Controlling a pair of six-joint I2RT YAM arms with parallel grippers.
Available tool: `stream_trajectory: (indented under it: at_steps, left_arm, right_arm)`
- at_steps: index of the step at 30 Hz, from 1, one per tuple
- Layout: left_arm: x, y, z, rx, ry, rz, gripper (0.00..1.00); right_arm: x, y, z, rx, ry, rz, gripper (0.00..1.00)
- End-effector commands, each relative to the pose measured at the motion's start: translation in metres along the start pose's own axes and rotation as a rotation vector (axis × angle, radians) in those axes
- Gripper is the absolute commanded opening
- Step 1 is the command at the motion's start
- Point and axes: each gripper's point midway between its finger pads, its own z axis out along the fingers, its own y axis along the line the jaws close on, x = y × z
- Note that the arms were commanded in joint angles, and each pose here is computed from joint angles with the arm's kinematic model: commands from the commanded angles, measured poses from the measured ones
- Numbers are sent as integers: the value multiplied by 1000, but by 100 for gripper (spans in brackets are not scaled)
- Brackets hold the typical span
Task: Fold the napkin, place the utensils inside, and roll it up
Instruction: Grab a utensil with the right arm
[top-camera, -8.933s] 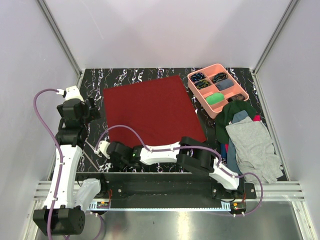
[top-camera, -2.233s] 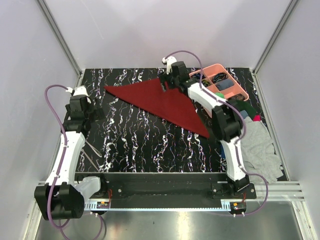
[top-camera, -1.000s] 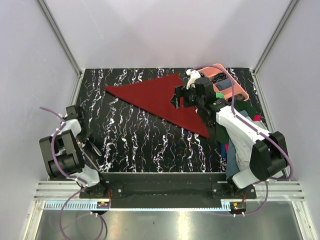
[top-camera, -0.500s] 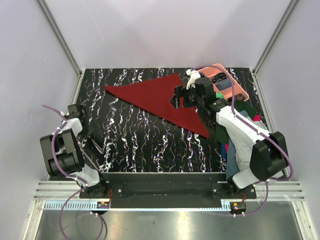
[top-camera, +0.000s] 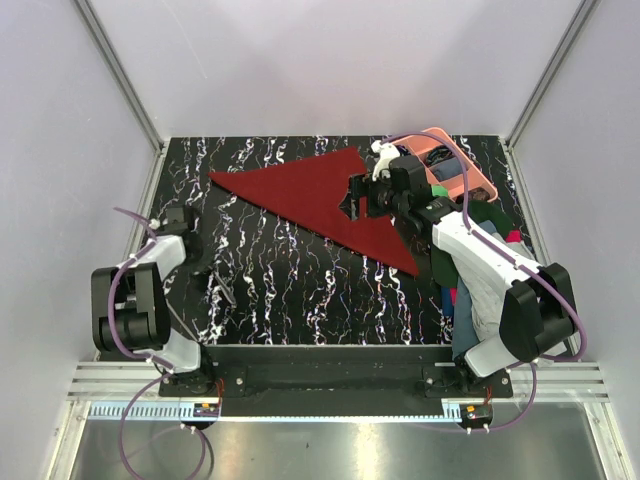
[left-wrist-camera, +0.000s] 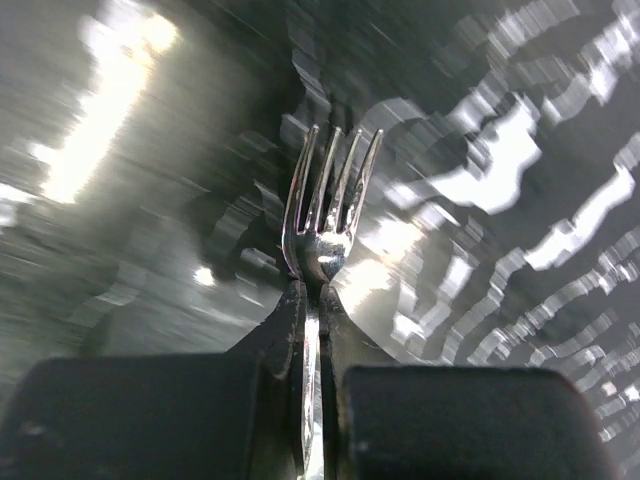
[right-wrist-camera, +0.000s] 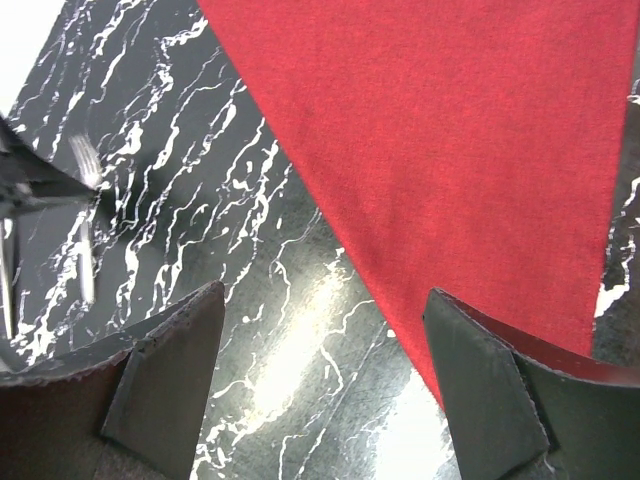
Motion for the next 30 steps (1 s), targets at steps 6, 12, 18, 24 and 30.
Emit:
stream_trajectory:
  at_steps: [6, 12, 18, 24, 30]
  left_arm:
    - [41, -67, -10, 124, 9, -80, 0]
    - [68, -118, -8, 212, 33, -65, 0]
    - [90, -146, -7, 261, 56, -48, 0]
    - [88, -154, -19, 310, 44, -29, 58]
    - [66, -152, -62, 383, -44, 7, 99]
  right_arm:
    - [10, 11, 1, -60, 26, 34, 88]
    - [31, 17, 9, -78, 78, 40, 86]
    - [51, 30, 12, -95, 122, 38, 86]
    - [63, 45, 17, -115, 153, 29, 85]
    - [75, 67, 26, -138, 189, 10, 85]
